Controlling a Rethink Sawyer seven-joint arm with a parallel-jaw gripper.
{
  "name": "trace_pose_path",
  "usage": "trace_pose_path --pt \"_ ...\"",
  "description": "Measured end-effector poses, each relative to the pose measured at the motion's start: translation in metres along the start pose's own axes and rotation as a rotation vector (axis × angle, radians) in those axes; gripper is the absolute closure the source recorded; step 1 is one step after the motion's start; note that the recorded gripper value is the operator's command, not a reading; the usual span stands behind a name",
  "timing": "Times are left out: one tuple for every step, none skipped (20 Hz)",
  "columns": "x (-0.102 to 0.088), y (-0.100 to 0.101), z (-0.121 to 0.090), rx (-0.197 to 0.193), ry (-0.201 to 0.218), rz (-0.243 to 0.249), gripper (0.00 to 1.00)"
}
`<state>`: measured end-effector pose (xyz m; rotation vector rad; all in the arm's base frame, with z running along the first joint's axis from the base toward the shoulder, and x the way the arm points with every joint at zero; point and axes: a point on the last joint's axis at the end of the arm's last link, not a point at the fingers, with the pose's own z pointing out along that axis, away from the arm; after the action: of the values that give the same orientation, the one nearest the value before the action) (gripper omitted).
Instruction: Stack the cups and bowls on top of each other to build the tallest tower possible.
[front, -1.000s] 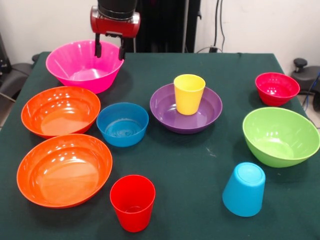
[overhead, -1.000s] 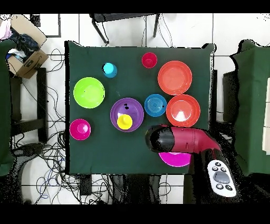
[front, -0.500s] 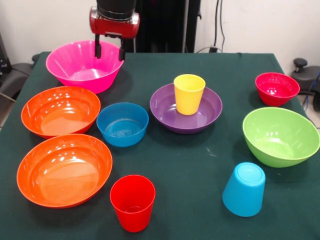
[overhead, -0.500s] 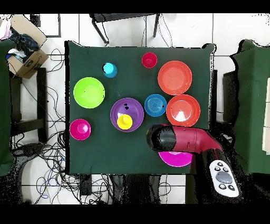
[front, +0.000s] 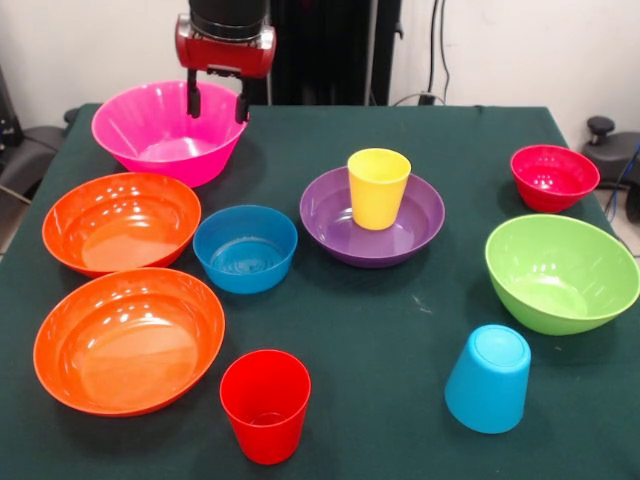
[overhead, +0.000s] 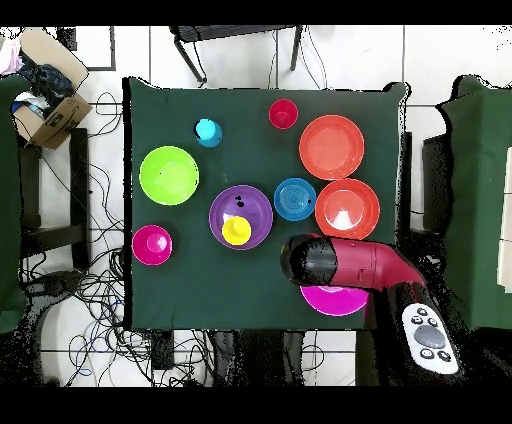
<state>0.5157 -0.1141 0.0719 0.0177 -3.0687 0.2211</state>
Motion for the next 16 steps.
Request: trace_pose_path --pt "-0.001 0.001 0.0 -0.002 -0.001 -0.002 0.0" --pt "-0.002 0.002 0.0 -0.004 -0.003 -0.004 0.0" --pt "-0.002 0.004 0.0 -0.006 -0.006 -0.005 0.0" --pt "-0.003 0.005 0.0 -0.008 -0.008 -0.007 0.0" --pt "-0.003 0.006 0.0 -0.01 -0.01 -0.007 0.0" --pt "-0.004 0.007 0.0 -0.012 -0.011 -0.008 0.0" --pt "-0.004 0.009 0.0 -0.014 -0.013 -0.01 0.0" --pt "-0.004 0.01 0.0 -0.015 -0.014 -0.012 0.0" --pt "-0.004 0.012 0.0 -0.016 -0.015 -0.014 0.0" --pt "-0.004 0.013 0.0 -0.017 -0.016 -0.016 0.0" --pt "-0.004 0.015 0.0 -0.017 -0.016 -0.018 0.0" --pt "-0.003 0.018 -0.001 -0.018 -0.016 -0.023 0.0" --pt "-0.003 0.021 -0.001 -0.018 -0.017 -0.027 0.0" --pt "-0.003 0.023 -0.001 -0.018 -0.018 -0.031 0.0" --pt "-0.004 0.026 -0.001 -0.018 -0.019 -0.037 0.0" --pt "-0.004 0.03 -0.002 -0.018 -0.019 -0.044 0.0"
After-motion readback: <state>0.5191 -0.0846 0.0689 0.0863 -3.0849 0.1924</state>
